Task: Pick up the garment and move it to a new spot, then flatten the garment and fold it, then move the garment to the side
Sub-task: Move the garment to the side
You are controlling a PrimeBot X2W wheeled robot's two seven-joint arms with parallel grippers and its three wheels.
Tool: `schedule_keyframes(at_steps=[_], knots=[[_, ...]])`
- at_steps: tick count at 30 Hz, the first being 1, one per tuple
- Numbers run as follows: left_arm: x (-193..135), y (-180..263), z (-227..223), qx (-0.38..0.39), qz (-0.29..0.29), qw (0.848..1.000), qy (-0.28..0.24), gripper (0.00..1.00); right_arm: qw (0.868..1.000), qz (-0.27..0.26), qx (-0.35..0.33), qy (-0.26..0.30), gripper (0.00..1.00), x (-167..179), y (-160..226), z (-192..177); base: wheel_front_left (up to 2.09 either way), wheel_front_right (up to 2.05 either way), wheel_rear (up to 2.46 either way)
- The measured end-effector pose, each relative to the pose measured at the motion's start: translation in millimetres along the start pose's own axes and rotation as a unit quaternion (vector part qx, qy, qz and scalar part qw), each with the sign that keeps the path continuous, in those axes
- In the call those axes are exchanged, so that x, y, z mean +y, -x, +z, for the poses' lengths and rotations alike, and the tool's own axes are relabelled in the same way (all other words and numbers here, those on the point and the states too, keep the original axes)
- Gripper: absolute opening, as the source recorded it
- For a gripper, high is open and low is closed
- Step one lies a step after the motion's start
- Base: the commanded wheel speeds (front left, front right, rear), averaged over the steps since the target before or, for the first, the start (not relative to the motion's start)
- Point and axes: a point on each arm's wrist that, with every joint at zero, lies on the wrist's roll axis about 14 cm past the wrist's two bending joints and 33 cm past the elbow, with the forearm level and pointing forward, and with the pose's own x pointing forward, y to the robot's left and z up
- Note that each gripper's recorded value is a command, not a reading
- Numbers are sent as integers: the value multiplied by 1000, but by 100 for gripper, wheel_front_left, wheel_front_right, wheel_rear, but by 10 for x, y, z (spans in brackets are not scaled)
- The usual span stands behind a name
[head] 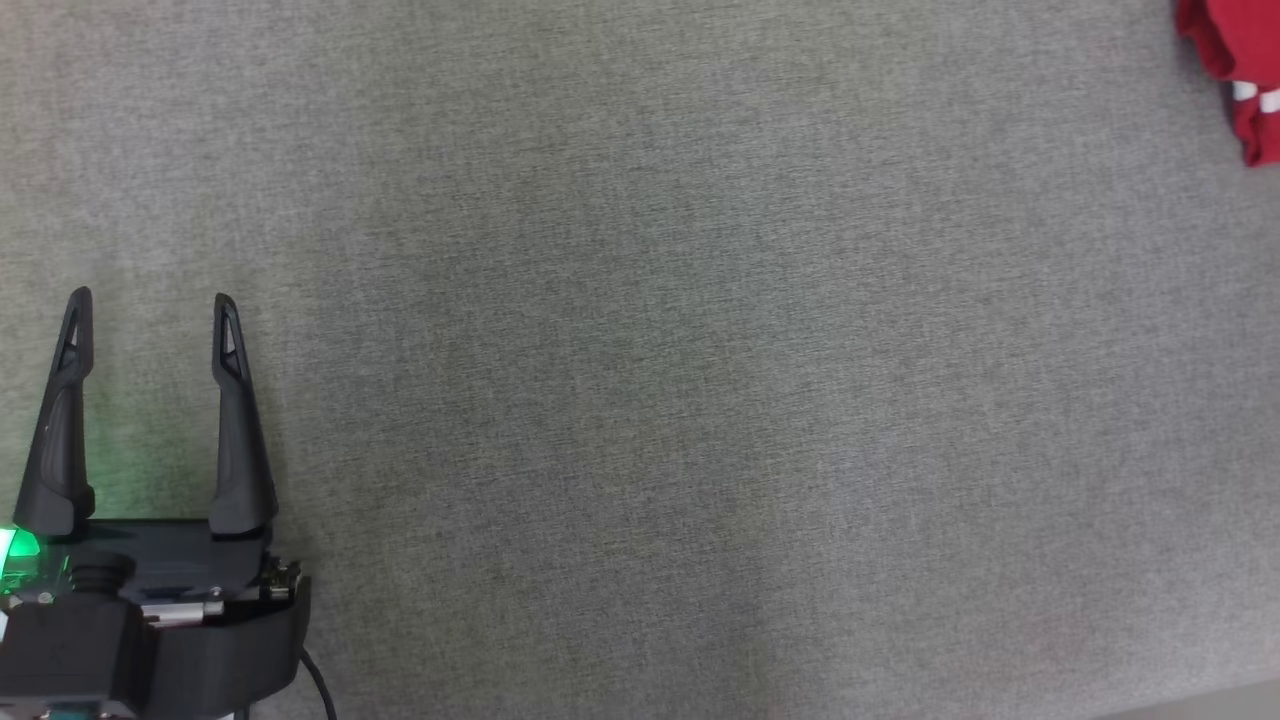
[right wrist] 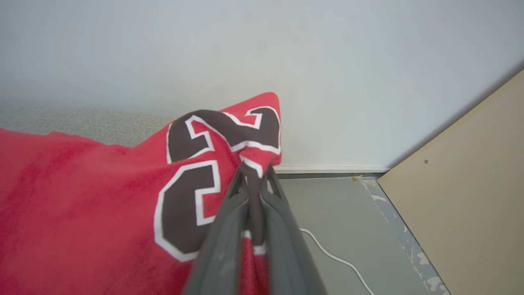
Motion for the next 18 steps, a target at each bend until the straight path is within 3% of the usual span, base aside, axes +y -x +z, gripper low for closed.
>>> schedule_keyframes(at_steps=[1,2,3,4,11,18], knots=[[12,5,2,0,2,1000,-2,100,1000,0,0,2,11,9,-16,13,0,0,0],[25,10,3,0,3,1000,-4,100,1000,-1,-1,4,47,12,-30,28,0,0,0],[33,13,6,1,3,1000,-5,100,1000,-1,-4,9,94,12,-39,46,0,0,0],[38,16,14,0,5,1000,-6,100,1000,-1,-3,14,100,6,-42,56,0,0,0],[81,35,183,-15,17,1000,-2,100,999,-4,-26,18,100,-43,43,254,0,0,0],[189,242,375,-14,42,999,6,100,992,21,-122,-38,100,31,292,865,0,0,0]])
